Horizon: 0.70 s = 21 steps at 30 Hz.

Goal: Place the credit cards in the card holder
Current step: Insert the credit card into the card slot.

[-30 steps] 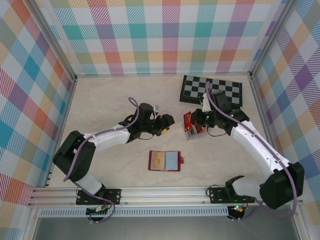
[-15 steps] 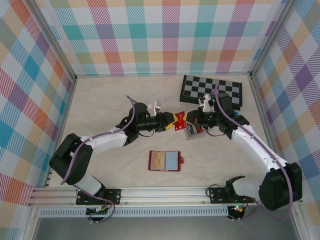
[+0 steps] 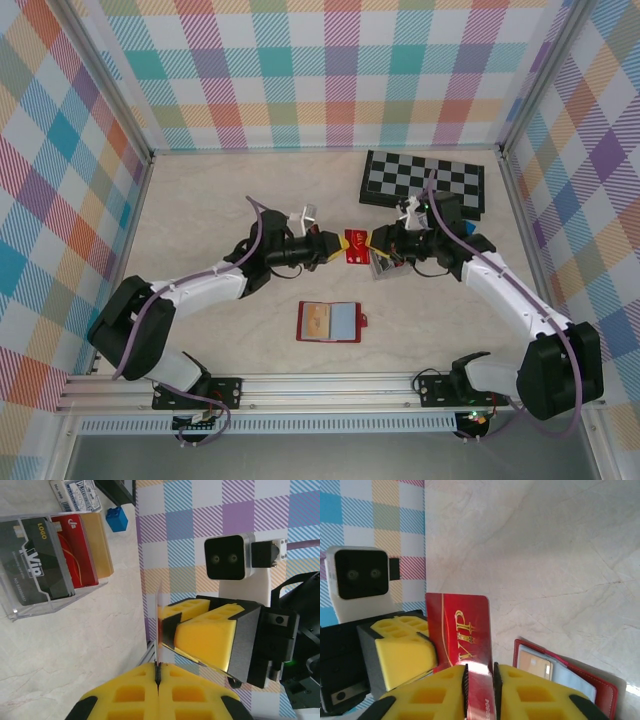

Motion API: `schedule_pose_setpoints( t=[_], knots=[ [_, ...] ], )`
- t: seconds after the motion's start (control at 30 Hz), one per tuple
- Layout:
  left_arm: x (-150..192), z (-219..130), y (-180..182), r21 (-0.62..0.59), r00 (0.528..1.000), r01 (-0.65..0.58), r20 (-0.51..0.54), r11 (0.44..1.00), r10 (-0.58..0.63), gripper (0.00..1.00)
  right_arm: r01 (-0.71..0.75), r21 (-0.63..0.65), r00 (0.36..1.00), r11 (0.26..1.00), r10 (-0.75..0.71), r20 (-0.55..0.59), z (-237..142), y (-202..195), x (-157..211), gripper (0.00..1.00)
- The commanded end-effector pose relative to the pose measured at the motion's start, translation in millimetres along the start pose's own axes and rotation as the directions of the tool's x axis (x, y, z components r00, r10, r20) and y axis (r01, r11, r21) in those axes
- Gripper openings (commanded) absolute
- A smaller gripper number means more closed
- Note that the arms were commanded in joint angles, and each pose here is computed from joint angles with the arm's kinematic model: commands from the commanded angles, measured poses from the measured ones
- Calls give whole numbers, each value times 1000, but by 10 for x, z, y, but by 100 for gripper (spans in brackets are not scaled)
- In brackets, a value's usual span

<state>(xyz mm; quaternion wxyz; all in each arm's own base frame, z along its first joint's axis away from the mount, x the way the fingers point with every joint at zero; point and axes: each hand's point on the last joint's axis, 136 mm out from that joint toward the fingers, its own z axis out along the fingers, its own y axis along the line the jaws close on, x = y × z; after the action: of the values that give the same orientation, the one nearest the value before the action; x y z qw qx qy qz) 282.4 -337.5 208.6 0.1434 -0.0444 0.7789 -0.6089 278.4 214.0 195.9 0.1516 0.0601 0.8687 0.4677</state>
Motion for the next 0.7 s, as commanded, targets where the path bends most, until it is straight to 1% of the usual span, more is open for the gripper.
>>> schedule_pose_setpoints(
  t=[0.0, 0.03, 0.1, 0.17, 0.2, 0.3, 0.4, 0.53, 0.67],
  knots=[
    [122, -141, 234, -103, 1000, -20, -14, 995, 18, 0, -27, 94, 999, 995, 30, -27, 38, -278, 165, 41],
    [178, -200, 373, -163, 1000, -19, -18, 987, 16, 0, -22, 147, 999, 989, 29, -42, 56, -392, 256, 45],
    [301, -330, 669, -277, 999, -14, -32, 961, 6, 0, 9, 260, 996, 966, 14, -88, 105, -601, 459, 50],
    [448, -457, 911, -348, 999, -3, -47, 938, -15, 0, 38, 383, 991, 923, 15, -135, 149, -814, 667, 53],
    [527, -502, 995, -364, 998, 2, -60, 931, -25, 0, 57, 427, 987, 902, 13, -159, 185, -896, 771, 54],
    [742, -612, 1201, -413, 995, -1, -91, 911, -40, 0, 82, 475, 976, 876, 27, -218, 325, -1008, 1023, 58],
    [869, -678, 1336, -452, 994, -12, -104, 892, -39, 0, 111, 502, 965, 858, 27, -261, 449, -1077, 1203, 61],
    [942, -673, 1379, -458, 994, -30, -110, 888, -24, 0, 147, 596, 960, 789, 32, -279, 473, -1257, 1270, 62],
    [974, -621, 1370, -447, 993, -50, -120, 893, -5, 0, 158, 590, 952, 792, 36, -304, 545, -1294, 1333, 61]
  ],
)
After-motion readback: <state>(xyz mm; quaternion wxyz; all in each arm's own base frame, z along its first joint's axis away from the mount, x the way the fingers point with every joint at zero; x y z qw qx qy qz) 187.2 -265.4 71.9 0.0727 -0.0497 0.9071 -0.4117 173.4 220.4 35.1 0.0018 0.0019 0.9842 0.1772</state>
